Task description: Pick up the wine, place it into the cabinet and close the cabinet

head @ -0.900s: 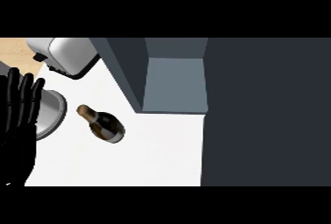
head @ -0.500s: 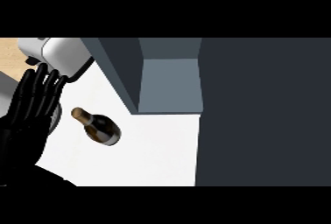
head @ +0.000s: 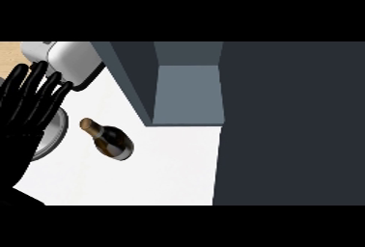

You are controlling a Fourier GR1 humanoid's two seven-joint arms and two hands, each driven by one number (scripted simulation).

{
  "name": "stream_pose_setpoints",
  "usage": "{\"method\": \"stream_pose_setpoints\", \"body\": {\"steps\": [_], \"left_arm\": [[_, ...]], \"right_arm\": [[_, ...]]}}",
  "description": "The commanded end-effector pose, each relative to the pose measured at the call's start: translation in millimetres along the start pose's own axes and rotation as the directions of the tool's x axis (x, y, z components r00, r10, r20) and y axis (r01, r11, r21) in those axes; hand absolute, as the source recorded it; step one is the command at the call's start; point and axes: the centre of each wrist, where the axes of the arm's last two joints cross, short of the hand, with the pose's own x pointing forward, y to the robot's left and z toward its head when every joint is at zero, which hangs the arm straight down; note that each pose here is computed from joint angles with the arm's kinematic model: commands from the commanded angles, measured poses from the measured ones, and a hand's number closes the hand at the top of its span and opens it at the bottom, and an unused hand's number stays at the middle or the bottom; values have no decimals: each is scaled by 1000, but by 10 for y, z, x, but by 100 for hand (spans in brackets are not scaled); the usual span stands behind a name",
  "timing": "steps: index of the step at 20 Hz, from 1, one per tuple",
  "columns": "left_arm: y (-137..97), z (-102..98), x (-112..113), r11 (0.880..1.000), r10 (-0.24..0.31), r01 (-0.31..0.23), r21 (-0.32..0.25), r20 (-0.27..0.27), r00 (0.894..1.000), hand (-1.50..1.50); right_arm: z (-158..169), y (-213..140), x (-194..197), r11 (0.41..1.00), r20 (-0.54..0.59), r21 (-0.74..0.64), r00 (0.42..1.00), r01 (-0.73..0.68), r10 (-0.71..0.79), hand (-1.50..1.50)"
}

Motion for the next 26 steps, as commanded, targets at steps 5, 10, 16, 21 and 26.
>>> {"method": "stream_pose_setpoints", "body": {"steps": [5,10,16,21,26], "left_arm": [[-124,57,440,1000,13,-12,22,-23,1000,-150],[-123,56,404,999,25,-23,36,-68,997,-150],[-13,-11,345,997,0,6,73,-93,996,-150],[-153,116,462,996,-17,27,87,-110,994,-150],[73,-55,238,997,-18,28,76,-125,992,-150]], "right_arm": [[121,223,386,1000,-5,2,1000,25,-25,-150],[166,243,495,1000,2,9,1000,25,-25,-150],[175,368,613,999,-5,17,999,50,-50,-150],[164,334,645,1000,-3,-9,1000,28,-28,-150],[116,391,637,999,7,-9,999,46,-46,-150]]}}
